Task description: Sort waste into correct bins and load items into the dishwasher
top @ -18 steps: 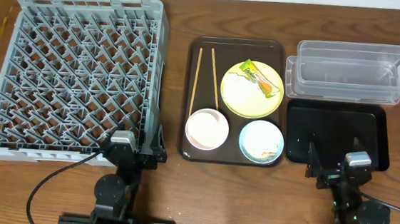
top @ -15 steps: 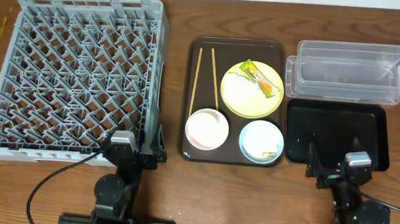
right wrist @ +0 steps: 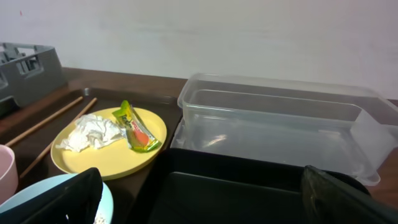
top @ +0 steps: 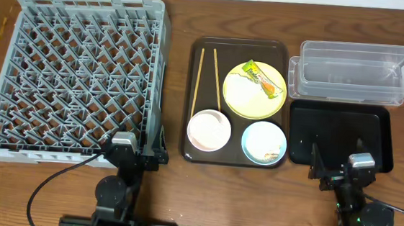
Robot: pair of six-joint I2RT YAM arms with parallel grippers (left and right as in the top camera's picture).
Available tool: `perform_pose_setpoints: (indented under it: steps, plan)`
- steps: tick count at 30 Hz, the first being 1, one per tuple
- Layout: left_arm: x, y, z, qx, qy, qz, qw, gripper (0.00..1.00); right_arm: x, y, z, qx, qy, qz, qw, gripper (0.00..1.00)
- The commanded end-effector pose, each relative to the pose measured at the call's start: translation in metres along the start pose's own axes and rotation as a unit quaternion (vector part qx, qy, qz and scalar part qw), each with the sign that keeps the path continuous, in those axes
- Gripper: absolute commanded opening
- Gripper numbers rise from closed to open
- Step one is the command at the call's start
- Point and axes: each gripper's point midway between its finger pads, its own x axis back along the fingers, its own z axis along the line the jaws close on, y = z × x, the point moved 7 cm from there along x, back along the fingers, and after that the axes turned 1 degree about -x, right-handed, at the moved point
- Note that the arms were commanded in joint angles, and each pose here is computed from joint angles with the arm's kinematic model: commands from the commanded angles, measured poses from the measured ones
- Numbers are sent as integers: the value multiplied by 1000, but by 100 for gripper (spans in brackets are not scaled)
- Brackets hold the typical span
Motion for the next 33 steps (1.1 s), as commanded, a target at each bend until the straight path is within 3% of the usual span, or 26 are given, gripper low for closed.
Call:
perform_pose_setpoints:
  steps: [1,16,23,33]
  plan:
    - [-3,-15,3,1,7,25,1000,98,0,-1,0,-4,-1,3,1000,99]
    - [-3,-14,3,2,6,21,1000,98,0,-1,0,-7,2,3,1000,99]
    - [-3,-14,3,2,6,20,1000,98,0,-1,6,-93,29,4,995,99]
    - [0,-1,-8,3,-38,8,999,98,1,1,12,-97,61,5,993,99]
